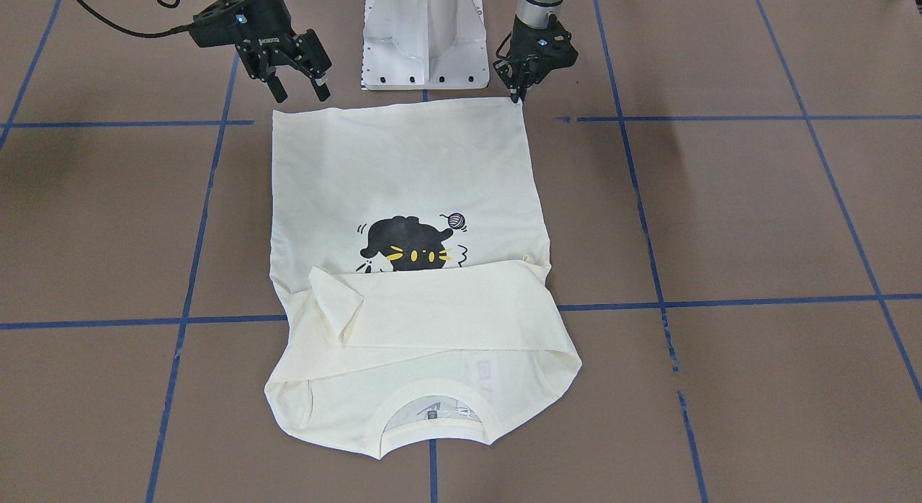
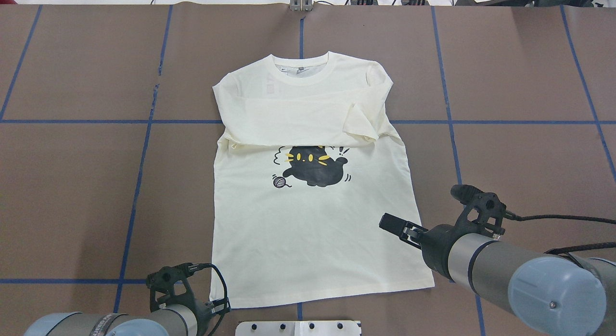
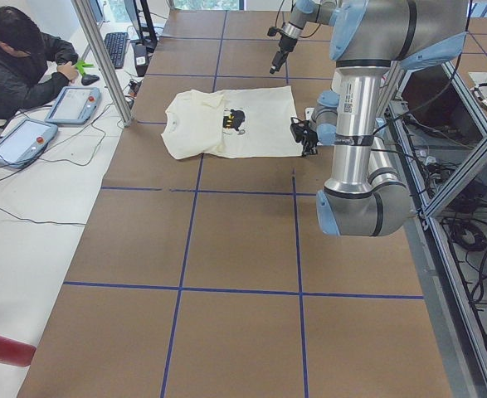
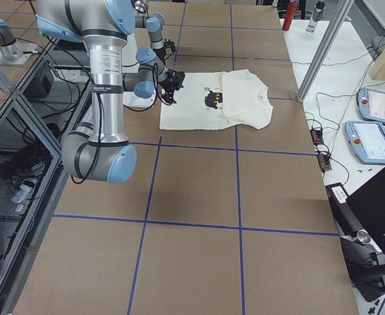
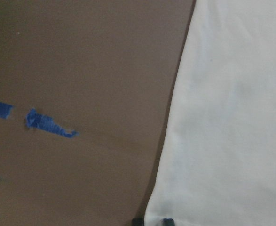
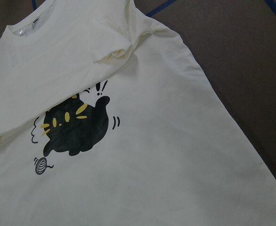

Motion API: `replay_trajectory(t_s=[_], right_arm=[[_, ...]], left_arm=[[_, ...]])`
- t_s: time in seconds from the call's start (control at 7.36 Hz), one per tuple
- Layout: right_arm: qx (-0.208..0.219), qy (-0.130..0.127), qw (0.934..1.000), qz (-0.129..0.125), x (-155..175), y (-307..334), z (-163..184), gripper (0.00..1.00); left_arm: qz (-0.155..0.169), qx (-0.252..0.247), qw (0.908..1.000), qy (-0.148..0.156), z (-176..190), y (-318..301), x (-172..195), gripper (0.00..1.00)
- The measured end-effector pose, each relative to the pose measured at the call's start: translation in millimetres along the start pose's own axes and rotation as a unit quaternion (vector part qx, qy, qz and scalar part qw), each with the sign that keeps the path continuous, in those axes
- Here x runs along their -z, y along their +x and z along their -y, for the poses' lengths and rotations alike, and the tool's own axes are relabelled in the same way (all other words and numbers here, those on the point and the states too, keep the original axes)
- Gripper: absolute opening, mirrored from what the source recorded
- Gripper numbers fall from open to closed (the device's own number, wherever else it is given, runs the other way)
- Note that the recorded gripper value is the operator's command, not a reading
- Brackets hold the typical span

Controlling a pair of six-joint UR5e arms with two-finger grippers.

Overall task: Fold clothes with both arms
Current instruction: 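Position both grippers at the hem corners nearest the robot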

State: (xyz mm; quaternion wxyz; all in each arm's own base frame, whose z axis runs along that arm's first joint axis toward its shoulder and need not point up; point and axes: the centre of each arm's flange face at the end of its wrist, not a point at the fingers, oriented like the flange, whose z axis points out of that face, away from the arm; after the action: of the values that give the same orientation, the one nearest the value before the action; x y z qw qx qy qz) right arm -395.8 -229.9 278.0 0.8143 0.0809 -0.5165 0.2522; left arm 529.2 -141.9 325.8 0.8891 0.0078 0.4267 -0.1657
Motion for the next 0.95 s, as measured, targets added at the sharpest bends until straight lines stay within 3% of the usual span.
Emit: replay_trajectory(t_s=[0.54, 0.95], right_arm=[[0.008, 0.009, 0.9999, -0.008, -5, 9, -7, 1.0], [0.076, 0.015, 0.9933, -0.086, -16, 86, -24, 1.0]], left_arm=[[0.002, -0.017, 0.9998, 0.01, 10, 4, 10, 0.0], [-0.031, -0.031, 0.9985, 0.034, 36, 24, 41, 0.0]])
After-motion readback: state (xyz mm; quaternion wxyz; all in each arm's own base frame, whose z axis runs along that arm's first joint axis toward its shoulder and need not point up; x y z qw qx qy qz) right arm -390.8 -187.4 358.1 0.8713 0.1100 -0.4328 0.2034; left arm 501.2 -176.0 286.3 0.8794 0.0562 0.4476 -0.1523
